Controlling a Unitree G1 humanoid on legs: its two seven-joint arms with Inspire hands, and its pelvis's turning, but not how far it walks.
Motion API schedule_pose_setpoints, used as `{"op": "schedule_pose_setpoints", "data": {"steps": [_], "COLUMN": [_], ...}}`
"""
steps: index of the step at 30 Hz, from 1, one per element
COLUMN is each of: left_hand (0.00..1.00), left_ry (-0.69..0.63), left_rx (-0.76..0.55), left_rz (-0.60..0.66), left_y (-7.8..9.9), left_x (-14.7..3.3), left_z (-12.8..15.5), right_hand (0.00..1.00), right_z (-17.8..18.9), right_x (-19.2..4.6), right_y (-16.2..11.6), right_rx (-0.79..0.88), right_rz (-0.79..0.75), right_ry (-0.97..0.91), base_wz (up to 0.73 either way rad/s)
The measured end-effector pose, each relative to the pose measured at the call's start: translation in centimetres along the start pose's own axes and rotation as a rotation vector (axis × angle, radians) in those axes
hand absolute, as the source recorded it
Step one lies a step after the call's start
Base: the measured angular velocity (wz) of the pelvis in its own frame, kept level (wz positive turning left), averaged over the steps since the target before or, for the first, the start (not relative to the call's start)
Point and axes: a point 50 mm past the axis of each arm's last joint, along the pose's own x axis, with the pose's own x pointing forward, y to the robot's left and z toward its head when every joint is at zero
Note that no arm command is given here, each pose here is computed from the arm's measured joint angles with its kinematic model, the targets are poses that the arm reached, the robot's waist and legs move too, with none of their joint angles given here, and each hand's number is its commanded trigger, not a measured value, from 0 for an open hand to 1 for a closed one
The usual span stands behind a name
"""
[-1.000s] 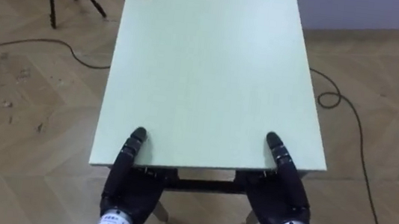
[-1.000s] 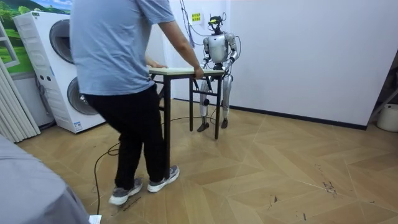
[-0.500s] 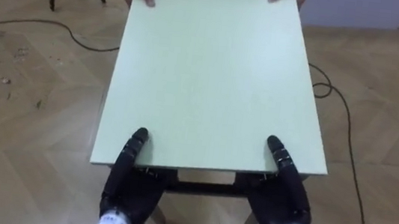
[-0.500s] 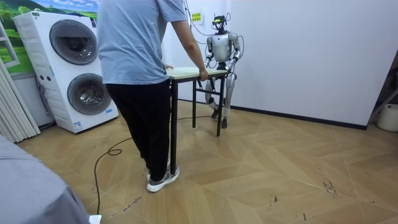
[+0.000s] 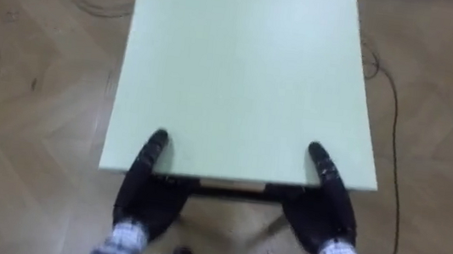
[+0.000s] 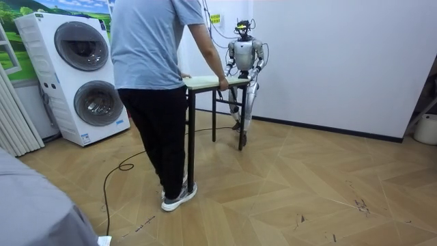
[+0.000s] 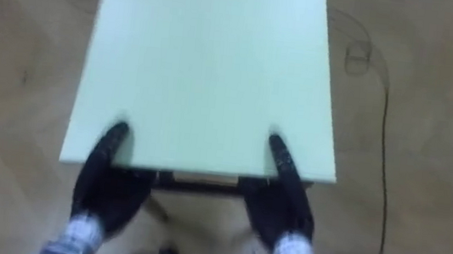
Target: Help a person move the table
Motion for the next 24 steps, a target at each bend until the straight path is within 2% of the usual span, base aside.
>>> {"op": "schedule_pose_setpoints", "data": {"steps": [4, 10, 18, 24], "left_hand": [1.0, 1.0, 1.0, 1.0], "left_ry": [0.004, -0.013, -0.015, -0.039], "left_rx": [0.007, -0.019, -0.057, -0.079], "left_rz": [0.033, 0.069, 0.077, 0.096], "left_y": [0.8, 1.7, 1.5, 1.8], "left_x": [-0.7, -1.6, -1.4, -2.0], "left_z": [0.1, -0.4, -1.4, -1.9], "right_hand": [1.0, 1.0, 1.0, 1.0], "right_z": [-0.6, -0.8, -0.3, -0.4], "right_x": [-0.6, -0.9, -0.8, -0.8], "right_y": [-1.0, -1.5, -1.1, -0.9], "right_rx": [0.006, -0.008, -0.075, -0.113], "right_rz": [-0.044, -0.063, -0.054, -0.046], "right_ry": [0.009, 0.016, -0.038, -0.037], "base_wz": [-0.51, 0.13, -0.01, -0.13]}}
